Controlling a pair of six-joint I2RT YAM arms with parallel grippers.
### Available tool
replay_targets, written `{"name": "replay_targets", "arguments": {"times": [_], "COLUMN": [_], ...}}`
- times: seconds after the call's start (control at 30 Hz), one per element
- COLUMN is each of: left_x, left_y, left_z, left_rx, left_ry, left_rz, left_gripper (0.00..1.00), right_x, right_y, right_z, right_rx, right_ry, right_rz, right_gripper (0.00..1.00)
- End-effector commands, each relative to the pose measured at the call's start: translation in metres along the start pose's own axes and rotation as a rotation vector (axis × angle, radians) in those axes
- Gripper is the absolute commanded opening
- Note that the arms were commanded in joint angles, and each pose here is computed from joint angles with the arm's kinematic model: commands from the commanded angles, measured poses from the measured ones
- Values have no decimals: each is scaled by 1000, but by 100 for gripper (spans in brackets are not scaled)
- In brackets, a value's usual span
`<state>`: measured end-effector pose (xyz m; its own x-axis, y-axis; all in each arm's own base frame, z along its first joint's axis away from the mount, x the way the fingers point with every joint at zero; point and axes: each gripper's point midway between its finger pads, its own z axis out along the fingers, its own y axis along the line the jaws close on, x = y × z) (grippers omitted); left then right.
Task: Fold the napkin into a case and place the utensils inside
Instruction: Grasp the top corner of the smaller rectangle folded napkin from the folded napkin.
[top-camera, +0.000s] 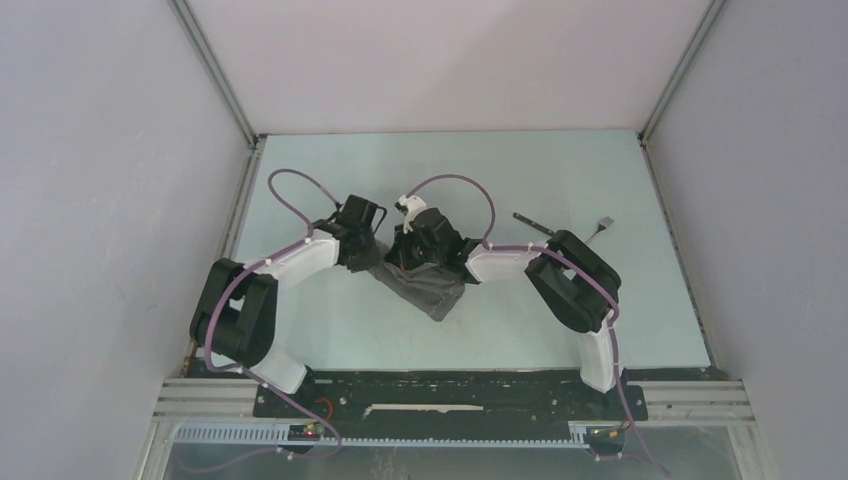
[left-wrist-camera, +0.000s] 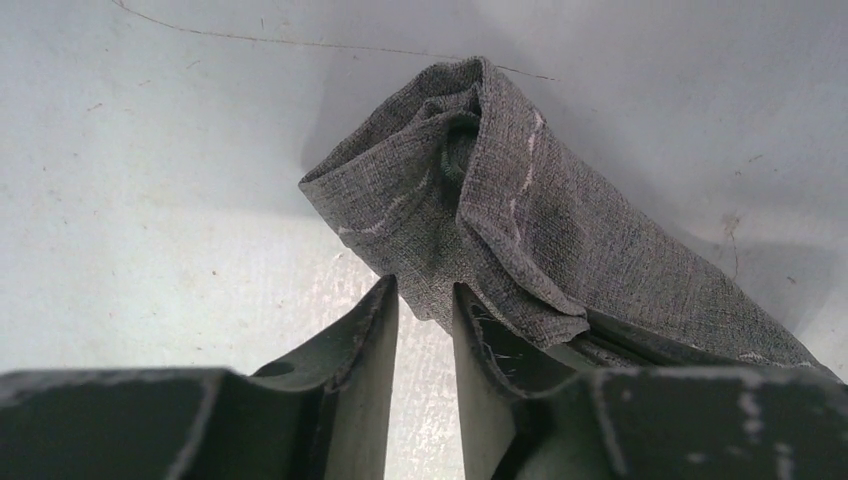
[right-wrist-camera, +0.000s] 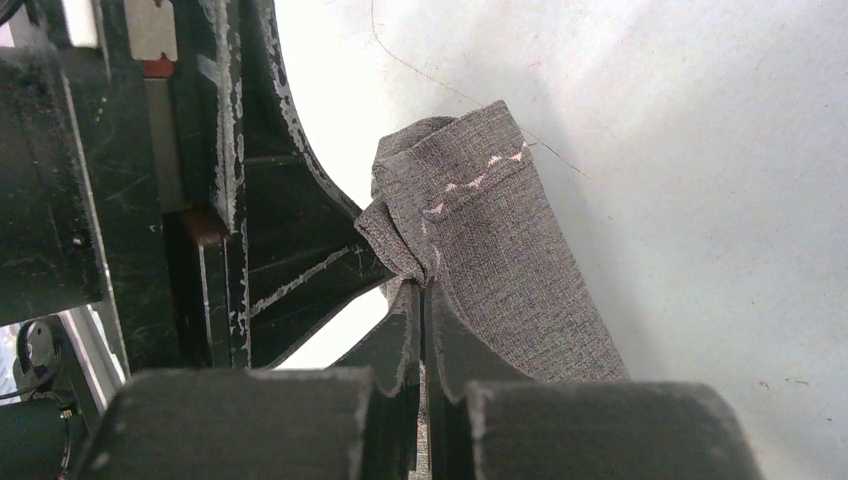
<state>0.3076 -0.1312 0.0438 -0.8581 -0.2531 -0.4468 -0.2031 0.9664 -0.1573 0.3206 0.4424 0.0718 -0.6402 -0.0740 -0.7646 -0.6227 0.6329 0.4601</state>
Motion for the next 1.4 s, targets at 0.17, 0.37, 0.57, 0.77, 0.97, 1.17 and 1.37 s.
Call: {"name": "replay_targets", "arguments": {"times": [0.17,0.37,0.57,0.77,0.97,1.17,1.37], "left_x": [-23,-25,-26,-21,-19,-27,-24], "left_y": [-3,-1,0,3,2,3,4], "left_z": [1,3,4,7,10,-3,-5], "left_rx": [-16,-33,-40,-43,-46,-12,88], "left_ry": [-52,-48,-49,-34,-25,-83,-135], "left_rz": [9,15,13,15,18,-13,-78], "left_gripper": [30,30,19,24,18,0,0], "right_x": [-22,-21,-18,-17,-17,-6,11], "right_y": [15,19,23,28,28,28,43], "right_z": [-8,-7,-5,-4,-4,-2,6], "right_rx": [-40,-51,-59,-72,-74,-73,-141], "right_ry": [-58,-59,-53,-56,-52,-26,-17], "right_rz": [-2,11,37,46,47,89,247], "right_gripper": [0,0,0,0,0,0,0]}}
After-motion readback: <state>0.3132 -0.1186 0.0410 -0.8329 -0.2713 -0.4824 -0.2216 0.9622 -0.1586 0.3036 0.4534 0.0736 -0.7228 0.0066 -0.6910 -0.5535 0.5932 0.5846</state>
